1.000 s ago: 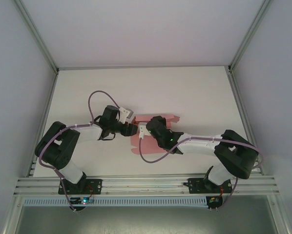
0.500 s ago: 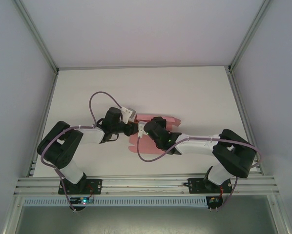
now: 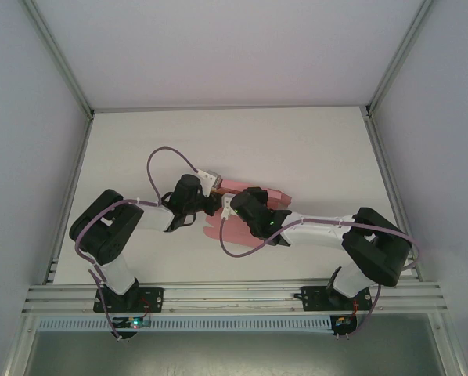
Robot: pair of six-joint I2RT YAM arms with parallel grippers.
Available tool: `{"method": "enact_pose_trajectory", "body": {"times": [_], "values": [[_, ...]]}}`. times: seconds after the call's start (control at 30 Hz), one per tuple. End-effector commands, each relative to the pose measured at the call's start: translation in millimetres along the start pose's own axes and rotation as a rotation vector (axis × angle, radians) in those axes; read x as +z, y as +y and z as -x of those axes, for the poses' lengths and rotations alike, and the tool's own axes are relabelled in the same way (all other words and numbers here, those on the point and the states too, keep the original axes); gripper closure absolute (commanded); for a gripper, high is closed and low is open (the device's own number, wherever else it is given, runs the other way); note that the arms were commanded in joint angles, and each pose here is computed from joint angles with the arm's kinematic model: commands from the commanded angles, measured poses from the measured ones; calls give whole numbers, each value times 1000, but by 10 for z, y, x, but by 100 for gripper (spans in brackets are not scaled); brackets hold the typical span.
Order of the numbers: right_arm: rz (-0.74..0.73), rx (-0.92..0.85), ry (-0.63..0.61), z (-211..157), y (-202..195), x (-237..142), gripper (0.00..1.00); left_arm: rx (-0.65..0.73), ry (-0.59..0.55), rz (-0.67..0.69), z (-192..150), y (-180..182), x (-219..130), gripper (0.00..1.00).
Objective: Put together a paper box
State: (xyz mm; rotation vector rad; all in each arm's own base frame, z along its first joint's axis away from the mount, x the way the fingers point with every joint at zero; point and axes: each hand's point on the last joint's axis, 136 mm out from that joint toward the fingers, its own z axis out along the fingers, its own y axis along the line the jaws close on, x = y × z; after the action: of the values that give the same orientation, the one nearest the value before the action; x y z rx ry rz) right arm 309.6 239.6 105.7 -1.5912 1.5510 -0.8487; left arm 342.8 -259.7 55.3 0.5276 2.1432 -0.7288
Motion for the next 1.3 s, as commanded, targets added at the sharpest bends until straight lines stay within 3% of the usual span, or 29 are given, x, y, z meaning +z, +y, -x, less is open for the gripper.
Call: {"method": "enact_pose_trajectory", "body": {"times": [0.0,0.2,0.4,0.53,0.9,1.13,1.27], "values": [[240,-112,-117,129,611,-55,100,79,-167,-38,506,-242,38,78],[224,-168,-72,66,636,1,100,90,-117,-96,366,-395,36,70],[196,-283,-8,-49,701,50,100,72,-61,-104,124,-385,-48,70],[146,-404,28,-77,735,35,100,81,-53,-48,38,-301,-183,69],[104,-488,2,-116,690,-53,100,113,23,35,-175,-143,-240,67],[161,-499,-50,-66,801,-121,100,77,8,47,-143,-81,-44,70],[191,-498,-61,-37,864,-108,100,75,-78,-14,29,-174,55,71]]}}
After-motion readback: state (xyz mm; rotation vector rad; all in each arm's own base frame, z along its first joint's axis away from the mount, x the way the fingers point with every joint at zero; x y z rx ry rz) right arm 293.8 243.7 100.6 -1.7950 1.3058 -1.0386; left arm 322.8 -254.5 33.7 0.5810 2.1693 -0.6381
